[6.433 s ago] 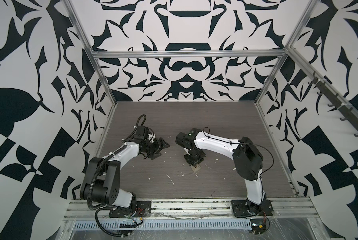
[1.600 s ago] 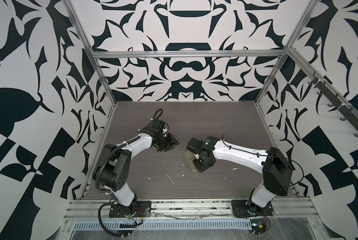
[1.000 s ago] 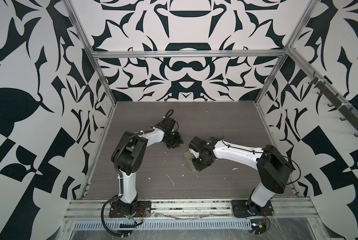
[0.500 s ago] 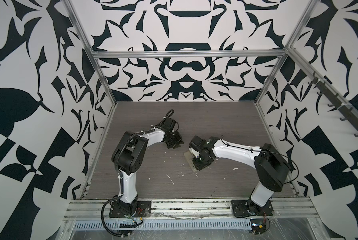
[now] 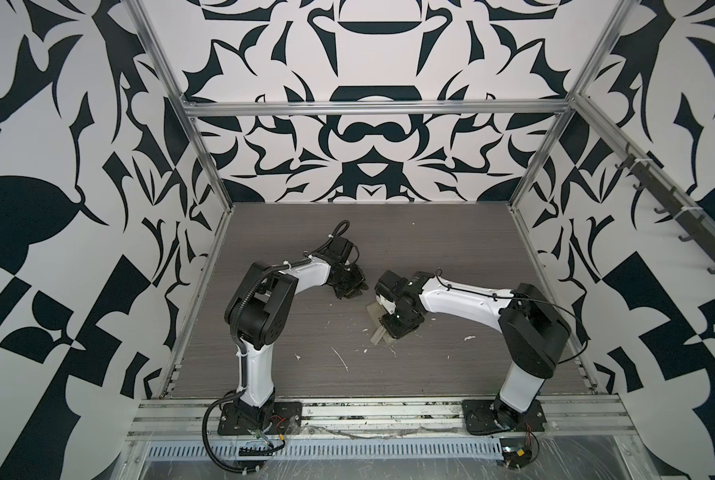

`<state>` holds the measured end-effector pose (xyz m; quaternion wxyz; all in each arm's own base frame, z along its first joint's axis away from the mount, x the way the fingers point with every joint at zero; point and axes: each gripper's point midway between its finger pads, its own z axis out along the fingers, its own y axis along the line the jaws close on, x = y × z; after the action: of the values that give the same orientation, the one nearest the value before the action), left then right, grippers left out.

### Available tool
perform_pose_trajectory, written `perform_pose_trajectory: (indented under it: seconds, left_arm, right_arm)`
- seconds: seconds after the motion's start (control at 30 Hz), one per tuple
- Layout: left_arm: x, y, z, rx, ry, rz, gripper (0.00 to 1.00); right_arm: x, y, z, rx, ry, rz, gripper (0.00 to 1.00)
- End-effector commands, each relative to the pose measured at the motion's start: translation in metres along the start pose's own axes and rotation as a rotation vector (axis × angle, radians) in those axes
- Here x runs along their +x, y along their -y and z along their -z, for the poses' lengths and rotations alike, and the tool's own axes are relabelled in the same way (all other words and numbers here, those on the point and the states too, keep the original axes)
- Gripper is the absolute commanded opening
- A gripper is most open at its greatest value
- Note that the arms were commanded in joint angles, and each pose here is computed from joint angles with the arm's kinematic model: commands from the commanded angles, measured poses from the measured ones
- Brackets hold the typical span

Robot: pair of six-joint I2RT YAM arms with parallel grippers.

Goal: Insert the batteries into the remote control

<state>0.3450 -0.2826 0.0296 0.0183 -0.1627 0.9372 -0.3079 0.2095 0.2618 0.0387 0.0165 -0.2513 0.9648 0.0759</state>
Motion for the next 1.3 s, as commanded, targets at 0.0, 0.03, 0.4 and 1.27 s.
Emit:
perform_pose_trajectory:
  seconds: [0.0,0.03,0.4,1.27]
  left_arm:
    - [0.004,-0.003,-0.004,-0.011,-0.01,0.003,0.28]
    - [0.005,-0.003,-0.003,-0.01,-0.009,0.002,0.29]
    - [0.023,0.002,0.052,-0.025,0.052,-0.219,0.5]
    - [0.156,-0.047,0.013,-0.223,-0.218,-0.867,0.86]
  right_arm:
    - [-0.007,-0.002,0.012,-0.001,0.027,0.003,0.31]
    - [-0.007,-0.002,0.015,-0.003,0.031,0.003,0.31]
    - [-0.012,-0.018,0.075,-0.109,0.219,0.06,0.49]
    - [0.022,0.038,0.079,-0.212,0.282,-0.311,0.62]
